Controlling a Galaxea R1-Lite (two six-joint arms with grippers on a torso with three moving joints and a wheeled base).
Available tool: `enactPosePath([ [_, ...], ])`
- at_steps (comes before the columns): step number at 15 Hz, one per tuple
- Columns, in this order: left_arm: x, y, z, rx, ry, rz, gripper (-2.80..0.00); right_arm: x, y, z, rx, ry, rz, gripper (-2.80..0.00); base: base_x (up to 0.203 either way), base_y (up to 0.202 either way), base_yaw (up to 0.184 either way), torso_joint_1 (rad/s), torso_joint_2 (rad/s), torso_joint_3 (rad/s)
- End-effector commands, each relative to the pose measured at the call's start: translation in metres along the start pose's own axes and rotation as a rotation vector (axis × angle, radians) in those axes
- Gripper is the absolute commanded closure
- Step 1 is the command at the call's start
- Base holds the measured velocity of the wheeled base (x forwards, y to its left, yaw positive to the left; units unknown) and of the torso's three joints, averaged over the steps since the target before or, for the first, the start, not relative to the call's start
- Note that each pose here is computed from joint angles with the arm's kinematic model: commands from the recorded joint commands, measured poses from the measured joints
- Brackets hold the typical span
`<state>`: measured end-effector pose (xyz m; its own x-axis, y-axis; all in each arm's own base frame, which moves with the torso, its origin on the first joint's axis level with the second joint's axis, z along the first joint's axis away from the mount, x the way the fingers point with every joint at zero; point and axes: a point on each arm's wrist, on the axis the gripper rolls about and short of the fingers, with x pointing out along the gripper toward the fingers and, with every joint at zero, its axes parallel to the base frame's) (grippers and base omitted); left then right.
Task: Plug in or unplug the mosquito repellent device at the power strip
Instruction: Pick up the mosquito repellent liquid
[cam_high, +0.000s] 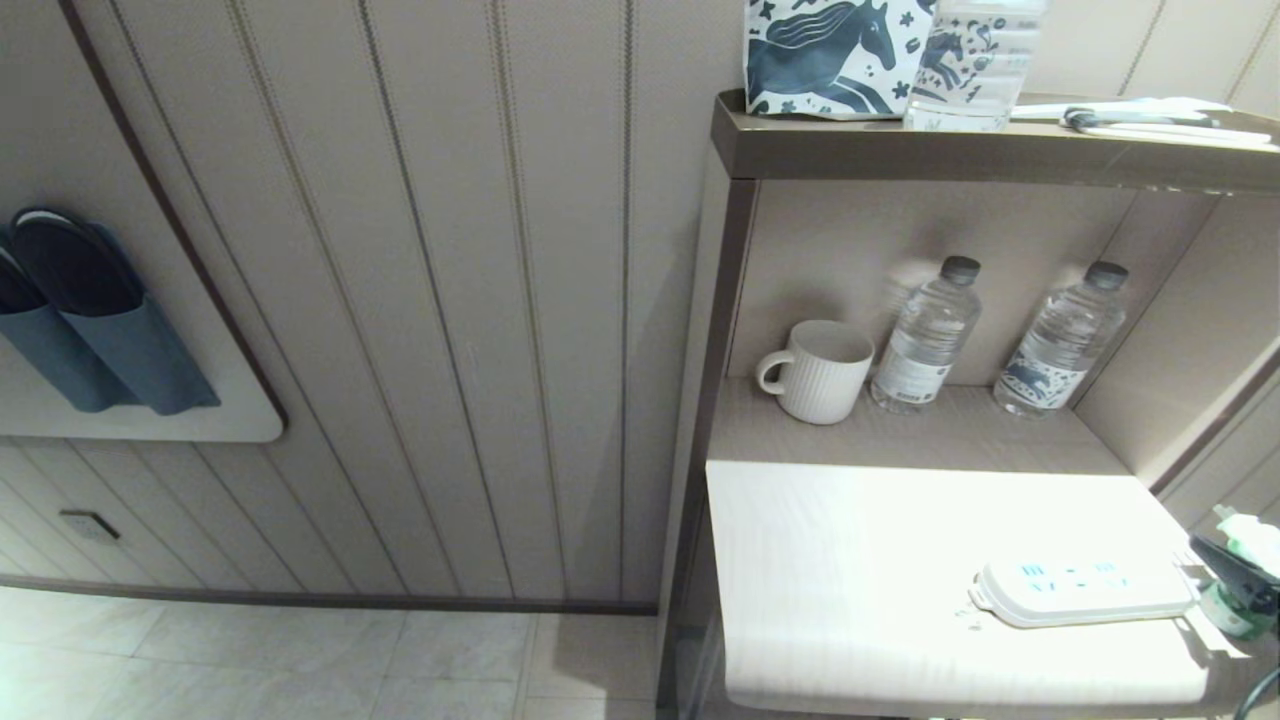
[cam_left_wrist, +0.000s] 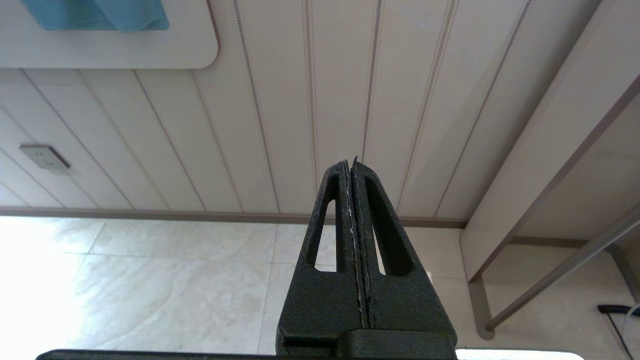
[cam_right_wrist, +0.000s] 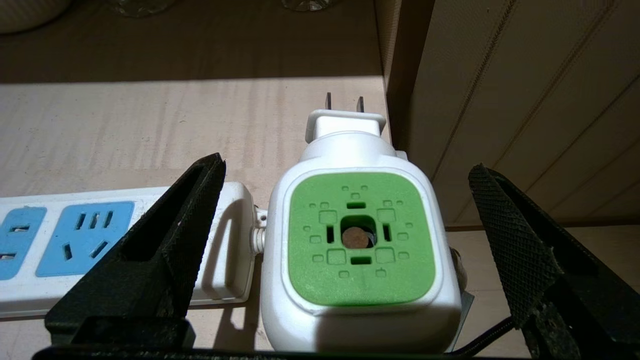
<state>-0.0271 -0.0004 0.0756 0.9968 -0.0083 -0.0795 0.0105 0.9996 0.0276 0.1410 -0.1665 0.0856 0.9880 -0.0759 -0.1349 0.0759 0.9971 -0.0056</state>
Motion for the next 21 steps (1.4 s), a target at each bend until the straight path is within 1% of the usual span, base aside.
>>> enactPosePath([
  [1, 0.000, 0.000, 0.000, 0.000, 0.002, 0.001, 0.00, 0.001, 0.000, 0.003, -0.034, -0.028, 0.005, -2.80, 0.000, 0.000, 0.000, 0.000, 0.00, 0.000],
  [2, 0.000, 0.000, 0.000, 0.000, 0.003, -0.001, 0.00, 0.001, 0.000, 0.003, -0.034, -0.028, 0.006, -2.80, 0.000, 0.000, 0.000, 0.000, 0.00, 0.000],
  [3, 0.000, 0.000, 0.000, 0.000, 0.002, -0.001, 0.00, 0.002, 0.000, 0.003, -0.034, -0.027, 0.006, 0.00, 0.000, 0.000, 0.000, 0.000, 0.00, 0.000],
  [12, 0.000, 0.000, 0.000, 0.000, 0.002, -0.001, 0.00, 0.001, 0.000, 0.007, -0.031, -0.038, 0.002, 0.00, 0.000, 0.000, 0.000, 0.000, 0.00, 0.000],
  [14, 0.000, 0.000, 0.000, 0.000, 0.002, 0.001, 0.00, -0.002, 0.002, 0.016, -0.053, -0.069, 0.000, 0.00, 0.000, 0.000, 0.000, 0.000, 0.00, 0.000],
  [16, 0.000, 0.000, 0.000, 0.000, 0.003, 0.000, 0.00, -0.009, 0.008, 0.032, -0.022, -0.120, 0.002, 0.00, 0.000, 0.000, 0.000, 0.000, 0.00, 0.000],
  [17, 0.000, 0.000, 0.000, 0.000, 0.002, 0.001, 0.00, -0.012, 0.012, 0.040, -0.015, -0.146, 0.008, 0.00, 0.000, 0.000, 0.000, 0.000, 0.00, 0.000],
  [19, 0.000, 0.000, 0.000, 0.000, 0.002, -0.001, 0.00, -0.018, 0.024, 0.055, -0.031, -0.191, 0.032, 0.00, 0.000, 0.000, 0.000, 0.000, 0.00, 0.000],
  [21, 0.000, 0.000, 0.000, 0.000, 0.002, -0.001, 0.00, -0.024, 0.036, 0.065, -0.039, -0.207, 0.050, 0.00, 0.000, 0.000, 0.000, 0.000, 0.00, 0.000],
])
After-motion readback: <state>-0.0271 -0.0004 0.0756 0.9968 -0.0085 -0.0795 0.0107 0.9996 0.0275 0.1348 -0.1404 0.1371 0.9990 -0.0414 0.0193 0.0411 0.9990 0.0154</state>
